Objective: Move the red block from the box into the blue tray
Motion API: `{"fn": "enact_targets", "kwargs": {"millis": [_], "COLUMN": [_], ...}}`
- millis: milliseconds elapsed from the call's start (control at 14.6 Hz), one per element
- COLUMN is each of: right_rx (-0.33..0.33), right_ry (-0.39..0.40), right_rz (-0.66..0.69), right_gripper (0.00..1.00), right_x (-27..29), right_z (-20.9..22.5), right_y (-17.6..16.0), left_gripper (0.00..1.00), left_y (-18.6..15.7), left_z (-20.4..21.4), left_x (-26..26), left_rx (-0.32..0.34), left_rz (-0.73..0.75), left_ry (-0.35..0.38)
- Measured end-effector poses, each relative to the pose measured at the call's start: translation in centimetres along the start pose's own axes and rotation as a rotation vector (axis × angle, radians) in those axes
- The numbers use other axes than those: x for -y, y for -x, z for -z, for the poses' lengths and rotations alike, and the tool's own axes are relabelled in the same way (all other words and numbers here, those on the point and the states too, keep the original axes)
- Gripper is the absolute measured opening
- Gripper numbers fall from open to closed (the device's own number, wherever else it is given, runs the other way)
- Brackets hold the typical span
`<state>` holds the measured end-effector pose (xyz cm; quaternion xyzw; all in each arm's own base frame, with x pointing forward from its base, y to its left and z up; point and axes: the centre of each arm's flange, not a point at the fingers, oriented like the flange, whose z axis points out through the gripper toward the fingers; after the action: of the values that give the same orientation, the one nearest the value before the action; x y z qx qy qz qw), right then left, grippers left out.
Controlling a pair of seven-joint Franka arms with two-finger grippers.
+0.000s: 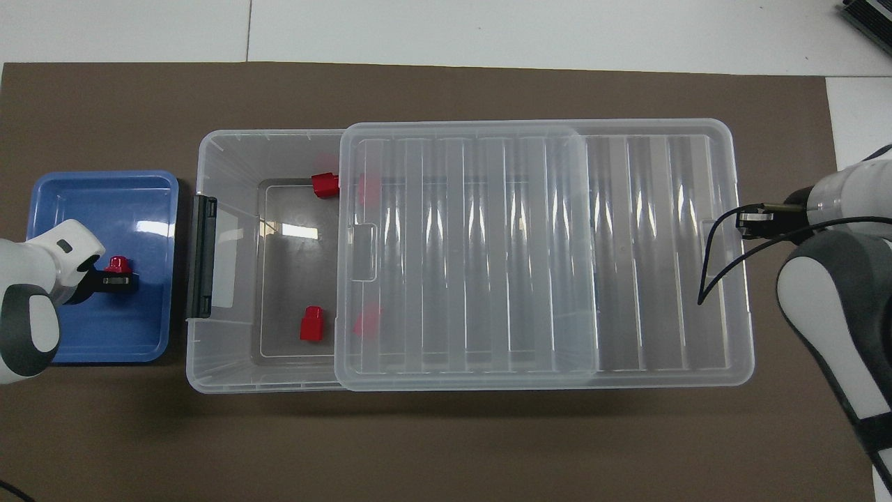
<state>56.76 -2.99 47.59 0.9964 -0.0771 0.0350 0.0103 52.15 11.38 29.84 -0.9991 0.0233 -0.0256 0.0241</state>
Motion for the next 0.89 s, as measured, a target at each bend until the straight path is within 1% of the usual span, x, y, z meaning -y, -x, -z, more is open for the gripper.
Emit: {"fn": "enact_targets", "kwargs": {"millis": [68,205,274,411,548,753,890], "right_rx": [0.0,-0.001,-0.002,-0.002,-0.003,-0.003,0.001], "right_ry": [-0.001,-0.003,-0.004,-0.007,-0.009,-0.015,-0.036], "right_rz": [0.014,0.046,0.061,0.089,0.102,0.102,0.094], "right_gripper": [0.01,0.01,0.01,0.01,0.01,0.01,0.01], "right_x": [0.8,2.6,3.4,5.0,6.1,7.6,8.7], "right_z": [0.0,0.1,0.1,0.1,0.1,0.1,0.2], "right_y": [0.1,0.3,0.5,0.7,1.0,1.3,1.6], "left_gripper": [0.67,0.87,0.99,1.0,1.0,1.0,1.0], "left_y": [0.0,0.0,0.0,-0.2,-1.1,-2.9,-3.5], "left_z": [-0.1,-0.2,-0.3,0.0,1.4,6.4,10.3], "left_x": [0.0,-0.2,-0.2,-0.2,0.2,0.7,0.5], "left_rx": [0.001,0.005,0.005,0.006,0.031,0.085,0.098], "left_rz": [-0.001,-0.005,-0.006,-0.007,-0.008,-0.011,-0.016], "left_ry": [0.0,0.001,0.002,0.002,0.006,0.016,0.02]}}
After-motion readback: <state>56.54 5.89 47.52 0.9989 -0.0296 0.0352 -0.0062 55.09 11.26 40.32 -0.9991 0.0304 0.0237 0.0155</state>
